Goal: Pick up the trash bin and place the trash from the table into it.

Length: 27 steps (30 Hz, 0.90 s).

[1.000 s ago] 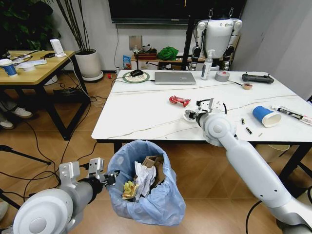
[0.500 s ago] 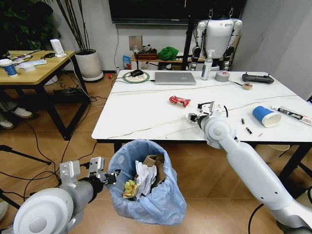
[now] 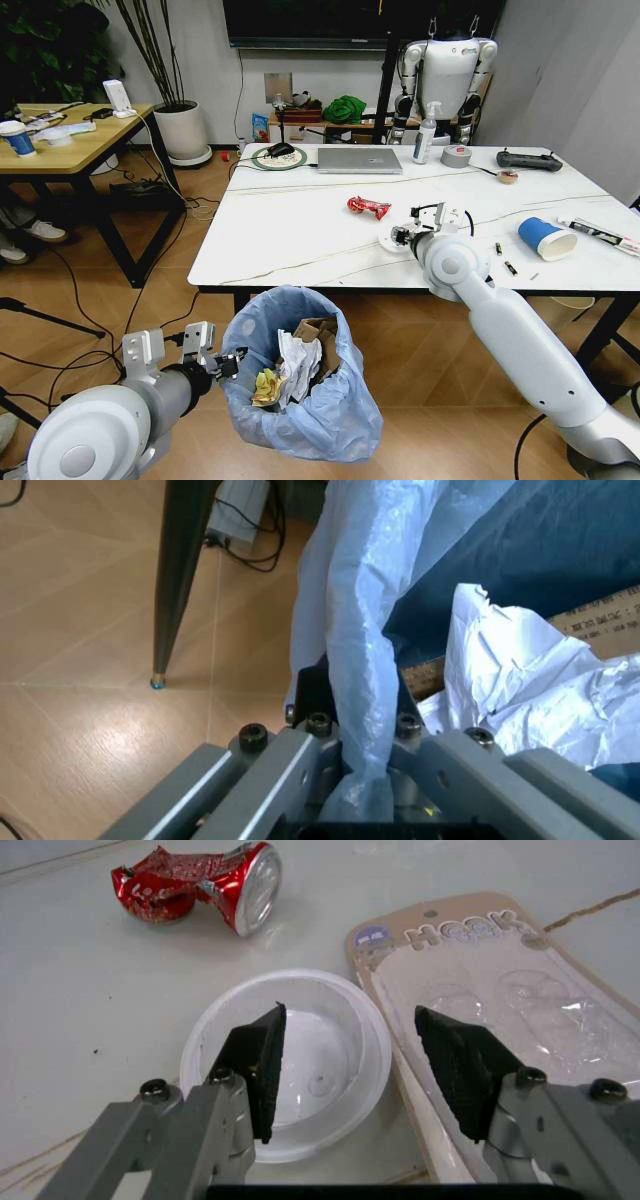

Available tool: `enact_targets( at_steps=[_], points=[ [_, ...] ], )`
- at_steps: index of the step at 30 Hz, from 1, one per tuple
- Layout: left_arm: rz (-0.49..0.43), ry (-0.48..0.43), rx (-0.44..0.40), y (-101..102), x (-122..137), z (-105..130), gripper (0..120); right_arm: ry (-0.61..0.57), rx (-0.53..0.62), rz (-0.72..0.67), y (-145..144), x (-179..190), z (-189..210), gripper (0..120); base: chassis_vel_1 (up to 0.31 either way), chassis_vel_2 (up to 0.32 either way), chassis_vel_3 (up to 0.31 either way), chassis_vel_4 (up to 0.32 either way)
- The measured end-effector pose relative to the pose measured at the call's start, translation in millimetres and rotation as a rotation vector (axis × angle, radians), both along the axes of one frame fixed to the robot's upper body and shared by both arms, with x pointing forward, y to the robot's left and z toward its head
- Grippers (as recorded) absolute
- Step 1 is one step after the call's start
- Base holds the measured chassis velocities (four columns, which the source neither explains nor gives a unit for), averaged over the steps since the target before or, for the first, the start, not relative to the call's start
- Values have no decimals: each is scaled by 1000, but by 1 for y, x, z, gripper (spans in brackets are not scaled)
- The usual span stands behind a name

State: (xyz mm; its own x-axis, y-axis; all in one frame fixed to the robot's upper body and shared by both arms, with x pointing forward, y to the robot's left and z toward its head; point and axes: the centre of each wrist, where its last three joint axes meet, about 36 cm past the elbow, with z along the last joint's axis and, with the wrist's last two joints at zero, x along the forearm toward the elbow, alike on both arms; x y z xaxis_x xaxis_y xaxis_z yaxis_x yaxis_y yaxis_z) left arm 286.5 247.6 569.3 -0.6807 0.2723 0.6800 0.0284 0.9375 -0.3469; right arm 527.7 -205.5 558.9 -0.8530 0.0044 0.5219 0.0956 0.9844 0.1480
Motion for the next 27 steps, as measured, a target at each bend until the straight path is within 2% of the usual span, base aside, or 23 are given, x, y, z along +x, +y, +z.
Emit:
enact_targets(
  at_steps=[14,20,23,25,27],
  points=[
    [-4,-2,-8,-1,0,0,0,5,-18,8,4,-4,-12,42,0,0,0,0],
    [-5,-1,-11,-1,0,0,0,4,-18,10,6,-5,-13,19,0,0,0,0],
    [-6,-1,-14,-1,0,-1,0,4,-19,11,6,-5,-13,13,0,0,0,0],
    [-9,-1,-20,-1,0,0,0,4,-20,12,7,-6,-13,3,0,0,0,0],
    [-9,-2,-20,-1,0,0,0,4,-21,12,7,-6,-14,1,0,0,0,0]
  ],
)
